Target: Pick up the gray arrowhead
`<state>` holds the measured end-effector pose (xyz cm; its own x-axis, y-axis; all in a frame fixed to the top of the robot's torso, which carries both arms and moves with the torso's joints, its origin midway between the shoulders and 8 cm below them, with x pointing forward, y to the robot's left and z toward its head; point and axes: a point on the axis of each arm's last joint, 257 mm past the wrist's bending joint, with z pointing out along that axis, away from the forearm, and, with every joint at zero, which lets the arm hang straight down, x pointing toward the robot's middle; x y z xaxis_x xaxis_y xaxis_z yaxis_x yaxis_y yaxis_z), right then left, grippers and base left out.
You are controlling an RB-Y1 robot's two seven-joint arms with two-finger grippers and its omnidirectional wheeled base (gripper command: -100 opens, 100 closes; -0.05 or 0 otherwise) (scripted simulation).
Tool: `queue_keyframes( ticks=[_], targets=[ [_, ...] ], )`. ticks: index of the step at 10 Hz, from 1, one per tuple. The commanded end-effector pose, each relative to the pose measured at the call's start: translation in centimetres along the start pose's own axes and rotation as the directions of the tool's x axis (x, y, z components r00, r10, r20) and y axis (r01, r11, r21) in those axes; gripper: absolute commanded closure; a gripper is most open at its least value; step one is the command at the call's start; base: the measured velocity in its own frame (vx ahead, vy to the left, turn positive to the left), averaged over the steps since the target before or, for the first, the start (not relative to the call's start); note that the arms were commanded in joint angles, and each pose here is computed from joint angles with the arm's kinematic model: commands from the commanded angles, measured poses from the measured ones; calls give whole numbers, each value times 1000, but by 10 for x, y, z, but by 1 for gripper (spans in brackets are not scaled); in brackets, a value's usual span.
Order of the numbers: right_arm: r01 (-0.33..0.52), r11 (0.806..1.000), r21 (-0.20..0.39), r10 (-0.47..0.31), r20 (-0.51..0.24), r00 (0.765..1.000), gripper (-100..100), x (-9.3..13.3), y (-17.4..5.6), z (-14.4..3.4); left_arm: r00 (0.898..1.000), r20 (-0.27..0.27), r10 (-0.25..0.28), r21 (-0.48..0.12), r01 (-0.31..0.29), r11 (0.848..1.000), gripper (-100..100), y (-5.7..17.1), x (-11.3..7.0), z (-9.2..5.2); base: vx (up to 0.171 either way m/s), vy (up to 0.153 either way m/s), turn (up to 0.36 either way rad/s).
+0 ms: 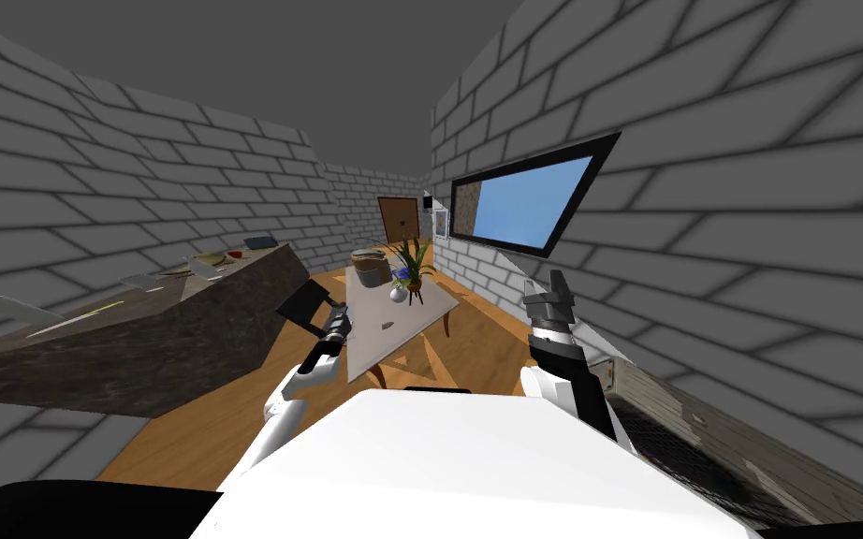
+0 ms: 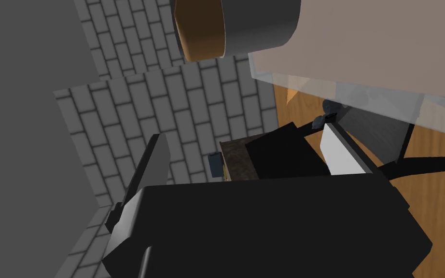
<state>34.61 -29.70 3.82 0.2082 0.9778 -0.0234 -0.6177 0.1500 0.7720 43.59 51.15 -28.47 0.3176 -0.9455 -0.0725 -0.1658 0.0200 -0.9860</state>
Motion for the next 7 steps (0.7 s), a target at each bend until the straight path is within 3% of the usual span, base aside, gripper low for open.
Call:
queue_keyframes(
  ticks=[1, 3, 4, 6, 7],
  targets=[
    [0, 1000, 0, 0, 0, 1000, 0, 0, 0, 0, 999, 39, -23, -64, 25, 998, -100, 18, -22, 5, -56, 61, -392],
    [0, 1000, 0, 0, 0, 1000, 0, 0, 0, 0, 998, 53, -22, -99, 27, 995, -100, 35, -29, 2, -30, 38, -53],
    [0, 1000, 0, 0, 0, 1000, 0, 0, 0, 0, 995, 87, -43, -144, 56, 988, -100, 46, -45, 5, -29, 24, -299],
    [0, 1000, 0, 0, 0, 1000, 0, 0, 0, 0, 994, 99, -42, -170, 58, 984, -100, 59, -51, 2, -25, 26, -92],
    [0, 1000, 0, 0, 0, 1000, 0, 0, 0, 0, 988, 138, -65, -219, 94, 971, -100, 74, -68, 2, -23, 23, -255]
  ],
)
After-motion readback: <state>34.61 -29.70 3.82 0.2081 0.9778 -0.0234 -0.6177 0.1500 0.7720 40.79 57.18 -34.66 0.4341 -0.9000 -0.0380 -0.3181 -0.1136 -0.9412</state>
